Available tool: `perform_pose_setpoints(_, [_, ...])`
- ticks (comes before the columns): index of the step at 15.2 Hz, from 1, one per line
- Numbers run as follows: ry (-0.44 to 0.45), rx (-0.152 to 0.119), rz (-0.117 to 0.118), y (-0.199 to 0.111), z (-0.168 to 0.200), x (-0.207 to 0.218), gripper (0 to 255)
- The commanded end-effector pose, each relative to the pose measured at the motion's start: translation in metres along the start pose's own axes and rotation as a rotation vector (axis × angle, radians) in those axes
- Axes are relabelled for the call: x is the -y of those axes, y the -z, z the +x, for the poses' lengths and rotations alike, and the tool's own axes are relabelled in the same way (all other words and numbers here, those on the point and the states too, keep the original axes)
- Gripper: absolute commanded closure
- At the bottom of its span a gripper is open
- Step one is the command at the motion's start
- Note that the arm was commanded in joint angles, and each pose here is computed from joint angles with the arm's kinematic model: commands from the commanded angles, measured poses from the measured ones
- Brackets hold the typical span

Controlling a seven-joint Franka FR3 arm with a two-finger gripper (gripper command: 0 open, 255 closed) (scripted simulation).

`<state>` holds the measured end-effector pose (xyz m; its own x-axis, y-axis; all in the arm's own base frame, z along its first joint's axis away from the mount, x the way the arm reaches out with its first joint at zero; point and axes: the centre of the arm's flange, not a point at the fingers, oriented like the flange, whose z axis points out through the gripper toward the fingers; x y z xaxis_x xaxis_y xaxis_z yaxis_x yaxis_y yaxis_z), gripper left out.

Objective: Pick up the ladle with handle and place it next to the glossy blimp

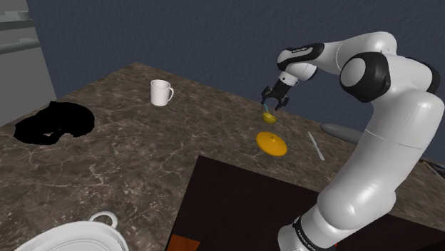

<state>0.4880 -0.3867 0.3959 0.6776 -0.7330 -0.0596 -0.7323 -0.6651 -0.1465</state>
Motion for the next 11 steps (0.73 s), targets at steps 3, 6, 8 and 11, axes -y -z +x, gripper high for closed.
perform_pose_setpoints(3, [-0.092, 0.006, 0.03, -0.019, 0.027, -0.034, 0])
perform_pose_setpoints(6, [-0.092, 0.006, 0.03, -0.035, 0.027, -0.034, 0])
perform_pose_setpoints(8, [-0.092, 0.006, 0.03, -0.045, 0.027, -0.034, 0])
perform_pose_setpoints(11, [-0.092, 0.006, 0.03, -0.059, 0.027, -0.033, 0])
